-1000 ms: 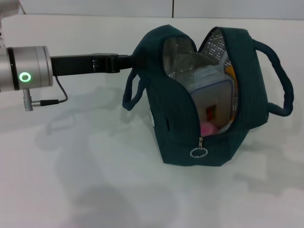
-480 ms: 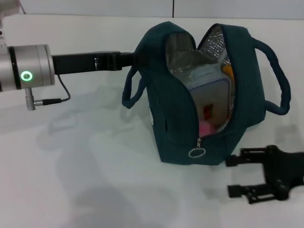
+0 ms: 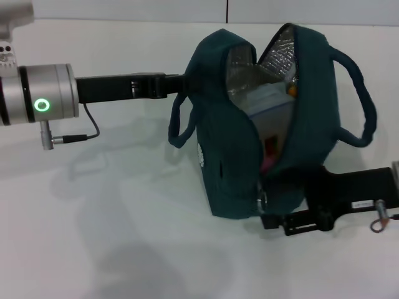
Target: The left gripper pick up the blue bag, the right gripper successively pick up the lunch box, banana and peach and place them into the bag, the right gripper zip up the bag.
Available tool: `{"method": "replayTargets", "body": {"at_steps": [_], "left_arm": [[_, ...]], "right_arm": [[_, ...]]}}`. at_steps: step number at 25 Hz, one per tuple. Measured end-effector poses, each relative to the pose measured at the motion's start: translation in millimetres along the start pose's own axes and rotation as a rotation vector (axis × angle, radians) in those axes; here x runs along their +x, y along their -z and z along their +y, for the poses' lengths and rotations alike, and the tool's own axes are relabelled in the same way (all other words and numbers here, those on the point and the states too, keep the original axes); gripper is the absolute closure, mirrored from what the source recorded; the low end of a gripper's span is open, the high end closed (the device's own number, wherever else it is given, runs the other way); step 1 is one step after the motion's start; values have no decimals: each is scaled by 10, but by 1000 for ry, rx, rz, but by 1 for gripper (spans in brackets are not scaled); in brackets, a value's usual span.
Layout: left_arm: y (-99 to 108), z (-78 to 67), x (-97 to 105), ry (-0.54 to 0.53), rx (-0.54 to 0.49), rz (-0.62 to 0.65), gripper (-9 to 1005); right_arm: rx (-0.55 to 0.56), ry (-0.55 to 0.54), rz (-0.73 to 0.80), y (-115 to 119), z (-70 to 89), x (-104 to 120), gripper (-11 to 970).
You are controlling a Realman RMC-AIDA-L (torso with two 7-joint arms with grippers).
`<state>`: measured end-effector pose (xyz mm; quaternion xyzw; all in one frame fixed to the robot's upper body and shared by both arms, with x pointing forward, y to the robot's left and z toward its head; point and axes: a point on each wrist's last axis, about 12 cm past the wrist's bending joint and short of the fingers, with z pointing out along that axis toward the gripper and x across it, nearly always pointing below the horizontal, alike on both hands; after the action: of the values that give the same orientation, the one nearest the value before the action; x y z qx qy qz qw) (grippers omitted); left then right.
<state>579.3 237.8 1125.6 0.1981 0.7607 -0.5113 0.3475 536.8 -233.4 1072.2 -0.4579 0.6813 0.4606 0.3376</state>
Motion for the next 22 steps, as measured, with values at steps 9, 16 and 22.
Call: {"method": "replayTargets", "body": {"at_steps": [9, 16, 22], "left_arm": [[-15, -30, 20, -3, 24, 9, 943], [-7, -36, 38, -10, 31, 12, 942], [-15, -41, 27, -14, 34, 14, 943]], "right_arm": [[-35, -9, 60, -221, -21, -13, 208], [-37, -16, 6, -234, 18, 10, 209], [29, -28, -61, -179, 16, 78, 210]]}}
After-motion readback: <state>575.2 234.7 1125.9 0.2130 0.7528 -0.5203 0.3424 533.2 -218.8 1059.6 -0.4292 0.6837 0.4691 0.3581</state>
